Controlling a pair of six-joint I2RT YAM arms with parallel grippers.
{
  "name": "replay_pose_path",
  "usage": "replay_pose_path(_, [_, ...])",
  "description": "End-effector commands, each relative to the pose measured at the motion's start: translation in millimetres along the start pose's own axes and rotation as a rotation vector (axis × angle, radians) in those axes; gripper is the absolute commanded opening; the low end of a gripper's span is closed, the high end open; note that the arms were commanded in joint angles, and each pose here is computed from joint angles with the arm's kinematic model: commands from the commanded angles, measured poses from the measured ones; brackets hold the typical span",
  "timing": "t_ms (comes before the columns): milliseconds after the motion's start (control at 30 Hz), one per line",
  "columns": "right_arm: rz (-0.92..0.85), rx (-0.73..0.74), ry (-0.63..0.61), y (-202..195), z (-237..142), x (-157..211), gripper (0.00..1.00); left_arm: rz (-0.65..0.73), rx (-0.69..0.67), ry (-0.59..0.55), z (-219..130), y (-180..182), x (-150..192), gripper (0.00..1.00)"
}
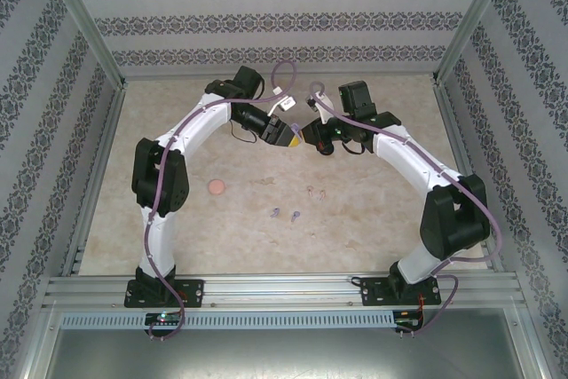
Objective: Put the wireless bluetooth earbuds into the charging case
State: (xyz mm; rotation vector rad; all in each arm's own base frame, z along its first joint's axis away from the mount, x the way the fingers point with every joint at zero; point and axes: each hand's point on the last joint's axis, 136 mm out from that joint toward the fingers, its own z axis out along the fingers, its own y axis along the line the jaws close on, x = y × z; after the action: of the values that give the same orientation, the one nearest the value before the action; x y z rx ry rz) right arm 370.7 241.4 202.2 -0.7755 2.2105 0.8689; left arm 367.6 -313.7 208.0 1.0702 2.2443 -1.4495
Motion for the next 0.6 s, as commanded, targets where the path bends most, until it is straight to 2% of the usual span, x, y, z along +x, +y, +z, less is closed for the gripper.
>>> replay_pose_path(0, [-0.036,-0.031,0.002,7.4,2.9,-5.4,0.0,0.032,0.038,-0.009,1.3,-9.1,-5.5,0.53])
replay_pose_path(267, [-0.037,-0.021,0.004,5.3,3.4,-4.7,0.0,0.046,0.042,-0.039,-2.4,-8.6,-14.0,0.45])
replay_pose_path(567, [-0.034,-0.021,0.001,4.3,3.7,-5.1,0.0,0.036,0.056,-0.036,-0.4,-7.3,-12.2,0.24])
